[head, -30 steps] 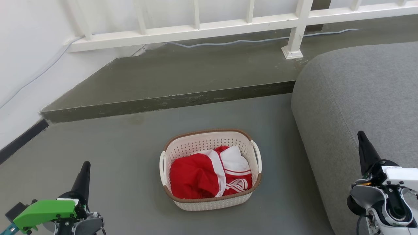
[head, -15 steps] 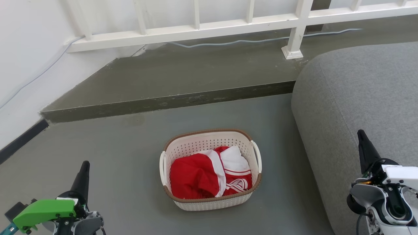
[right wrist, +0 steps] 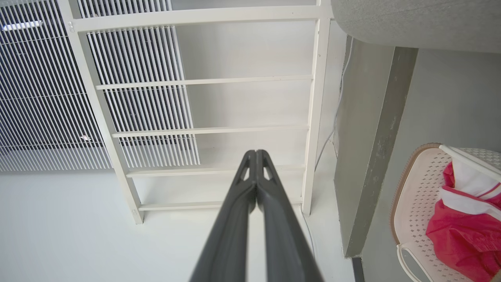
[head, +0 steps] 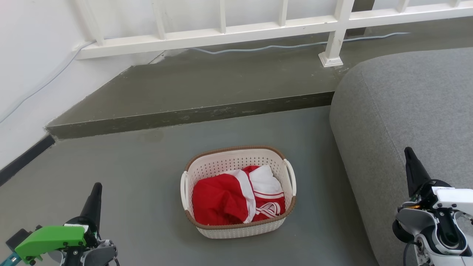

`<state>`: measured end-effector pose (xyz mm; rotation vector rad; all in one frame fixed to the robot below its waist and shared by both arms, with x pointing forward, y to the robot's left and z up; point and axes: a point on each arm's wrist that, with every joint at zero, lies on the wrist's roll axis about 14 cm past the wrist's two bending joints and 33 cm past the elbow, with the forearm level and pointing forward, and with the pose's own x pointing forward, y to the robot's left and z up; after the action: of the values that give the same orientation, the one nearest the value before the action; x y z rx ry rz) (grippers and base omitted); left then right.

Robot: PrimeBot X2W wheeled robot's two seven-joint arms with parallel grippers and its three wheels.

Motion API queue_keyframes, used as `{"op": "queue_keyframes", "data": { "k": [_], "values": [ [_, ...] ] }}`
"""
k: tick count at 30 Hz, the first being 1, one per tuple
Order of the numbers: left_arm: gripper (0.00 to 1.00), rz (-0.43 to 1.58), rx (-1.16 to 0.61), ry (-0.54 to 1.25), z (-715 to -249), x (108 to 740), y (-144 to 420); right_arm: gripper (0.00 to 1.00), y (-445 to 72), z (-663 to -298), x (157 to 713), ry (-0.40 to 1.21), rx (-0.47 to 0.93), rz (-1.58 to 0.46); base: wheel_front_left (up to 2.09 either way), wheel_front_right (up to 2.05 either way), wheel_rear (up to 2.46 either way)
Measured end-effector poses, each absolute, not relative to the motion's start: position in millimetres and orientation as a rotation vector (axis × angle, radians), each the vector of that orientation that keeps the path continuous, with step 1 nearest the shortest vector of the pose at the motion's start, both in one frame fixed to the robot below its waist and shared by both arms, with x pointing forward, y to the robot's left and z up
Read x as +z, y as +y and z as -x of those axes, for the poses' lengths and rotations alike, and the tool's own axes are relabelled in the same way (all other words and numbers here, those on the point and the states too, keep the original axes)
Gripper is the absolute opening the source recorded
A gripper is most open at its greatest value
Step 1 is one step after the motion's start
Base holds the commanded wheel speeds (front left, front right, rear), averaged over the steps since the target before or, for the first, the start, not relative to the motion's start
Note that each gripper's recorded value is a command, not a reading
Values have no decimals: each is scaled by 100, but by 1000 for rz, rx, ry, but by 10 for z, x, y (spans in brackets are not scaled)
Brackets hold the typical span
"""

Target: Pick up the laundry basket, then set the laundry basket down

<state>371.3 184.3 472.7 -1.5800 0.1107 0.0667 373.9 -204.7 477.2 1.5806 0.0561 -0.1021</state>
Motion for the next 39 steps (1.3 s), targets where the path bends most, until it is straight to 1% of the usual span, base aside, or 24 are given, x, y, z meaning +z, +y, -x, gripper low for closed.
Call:
{"op": "queue_keyframes", "data": {
  "k": [39],
  "values": [
    [0, 1581, 72, 109, -3713, 4714, 1859, 0, -2055, -3736, 4758, 56, -108, -1582, 0, 0, 0]
  ]
}}
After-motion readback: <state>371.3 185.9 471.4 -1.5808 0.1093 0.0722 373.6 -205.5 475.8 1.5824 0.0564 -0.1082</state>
